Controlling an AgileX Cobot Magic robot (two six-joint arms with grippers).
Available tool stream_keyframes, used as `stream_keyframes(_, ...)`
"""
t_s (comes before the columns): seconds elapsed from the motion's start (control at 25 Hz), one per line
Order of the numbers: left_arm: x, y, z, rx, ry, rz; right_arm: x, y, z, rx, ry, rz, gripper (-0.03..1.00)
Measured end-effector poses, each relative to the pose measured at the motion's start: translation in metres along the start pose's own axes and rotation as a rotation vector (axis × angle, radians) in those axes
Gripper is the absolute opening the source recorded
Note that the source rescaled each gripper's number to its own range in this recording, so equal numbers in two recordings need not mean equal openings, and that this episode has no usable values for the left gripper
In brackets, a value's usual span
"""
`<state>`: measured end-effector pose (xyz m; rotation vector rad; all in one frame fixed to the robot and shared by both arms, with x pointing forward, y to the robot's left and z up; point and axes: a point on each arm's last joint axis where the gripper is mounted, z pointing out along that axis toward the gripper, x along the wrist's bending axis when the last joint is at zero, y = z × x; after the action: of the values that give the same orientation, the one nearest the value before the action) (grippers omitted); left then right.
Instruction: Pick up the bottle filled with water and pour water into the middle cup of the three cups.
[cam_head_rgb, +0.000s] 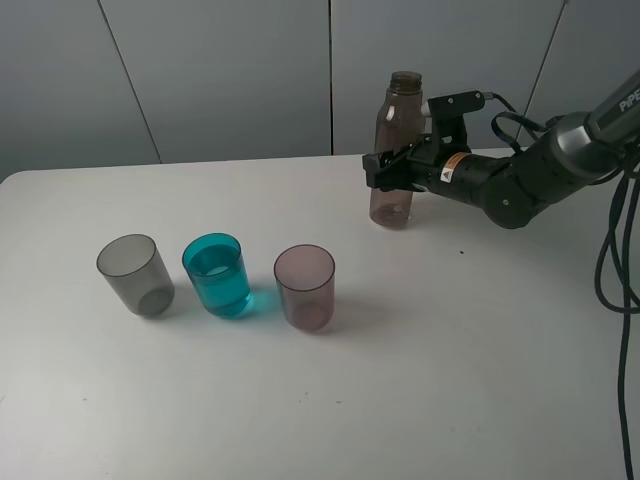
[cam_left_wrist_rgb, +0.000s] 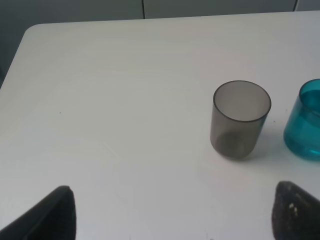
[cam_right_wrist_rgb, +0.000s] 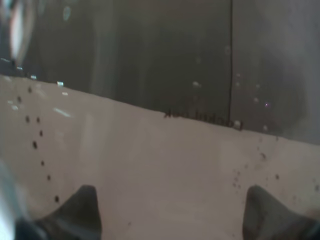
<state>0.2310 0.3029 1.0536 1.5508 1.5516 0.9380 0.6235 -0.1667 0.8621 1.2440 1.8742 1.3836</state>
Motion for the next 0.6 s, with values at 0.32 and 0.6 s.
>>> stream_keyframes(0.32, 0.000, 0.000, 0.000, 0.000, 0.000, 0.000, 0.000, 0.000, 0.000, 0.001, 0.003, -0.003, 0.94)
stream_keyframes(0.6, 0.000, 0.000, 0.000, 0.000, 0.000, 0.000, 0.004, 0.003, -0.015, 0.041, 0.005, -0.023, 0.99)
